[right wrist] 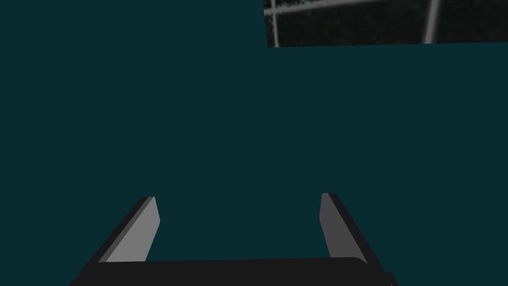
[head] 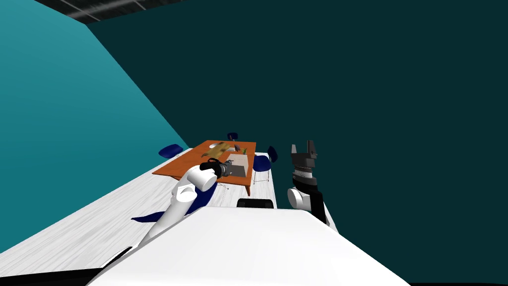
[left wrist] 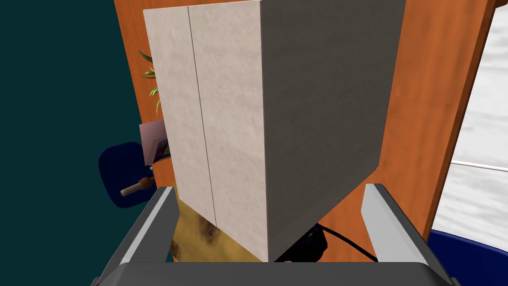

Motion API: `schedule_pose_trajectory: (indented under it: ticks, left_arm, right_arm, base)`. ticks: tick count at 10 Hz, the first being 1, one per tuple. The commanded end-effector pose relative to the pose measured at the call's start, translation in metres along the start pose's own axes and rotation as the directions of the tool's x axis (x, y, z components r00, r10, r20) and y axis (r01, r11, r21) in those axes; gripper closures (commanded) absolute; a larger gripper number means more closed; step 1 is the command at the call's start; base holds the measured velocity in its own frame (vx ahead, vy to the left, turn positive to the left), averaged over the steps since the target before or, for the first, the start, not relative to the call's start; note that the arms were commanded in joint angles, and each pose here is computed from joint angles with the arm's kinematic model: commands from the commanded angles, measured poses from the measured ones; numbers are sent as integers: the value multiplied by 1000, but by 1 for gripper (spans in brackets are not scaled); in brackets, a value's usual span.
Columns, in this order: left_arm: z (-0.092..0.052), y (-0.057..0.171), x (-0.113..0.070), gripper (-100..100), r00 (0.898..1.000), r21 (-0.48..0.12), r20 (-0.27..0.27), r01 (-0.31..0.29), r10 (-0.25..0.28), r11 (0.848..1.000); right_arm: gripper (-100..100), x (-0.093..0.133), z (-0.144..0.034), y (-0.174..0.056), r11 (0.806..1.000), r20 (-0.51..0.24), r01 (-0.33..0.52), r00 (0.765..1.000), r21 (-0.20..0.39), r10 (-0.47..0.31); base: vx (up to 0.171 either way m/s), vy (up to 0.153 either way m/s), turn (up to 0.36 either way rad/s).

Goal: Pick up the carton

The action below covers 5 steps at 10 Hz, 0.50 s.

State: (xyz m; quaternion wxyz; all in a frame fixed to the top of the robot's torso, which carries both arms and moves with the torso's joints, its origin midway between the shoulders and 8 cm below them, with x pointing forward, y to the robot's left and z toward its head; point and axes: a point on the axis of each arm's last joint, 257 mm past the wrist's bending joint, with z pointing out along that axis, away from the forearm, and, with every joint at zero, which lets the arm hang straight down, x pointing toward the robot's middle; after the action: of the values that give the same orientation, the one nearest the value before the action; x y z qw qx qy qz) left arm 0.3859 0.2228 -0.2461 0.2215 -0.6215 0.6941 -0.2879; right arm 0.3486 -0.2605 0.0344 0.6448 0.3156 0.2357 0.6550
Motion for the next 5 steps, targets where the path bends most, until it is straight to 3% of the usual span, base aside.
schedule_pose_trajectory:
  ticks: [1, 5]
  left_arm:
    - [7, -2, -4, -100, 1000, 2, 4, 4, -4, 1000]
    - [24, -6, -13, -100, 1000, 7, 14, 14, -14, 1000]
  right_arm:
    - [0, 0, 0, 0, 1000, 0, 0, 1000, 0, 0]
    - [0, 0, 0, 0, 1000, 0, 0, 1000, 0, 0]
  base:
    - [-7, -6, -34]
    - [-19, -9, -39]
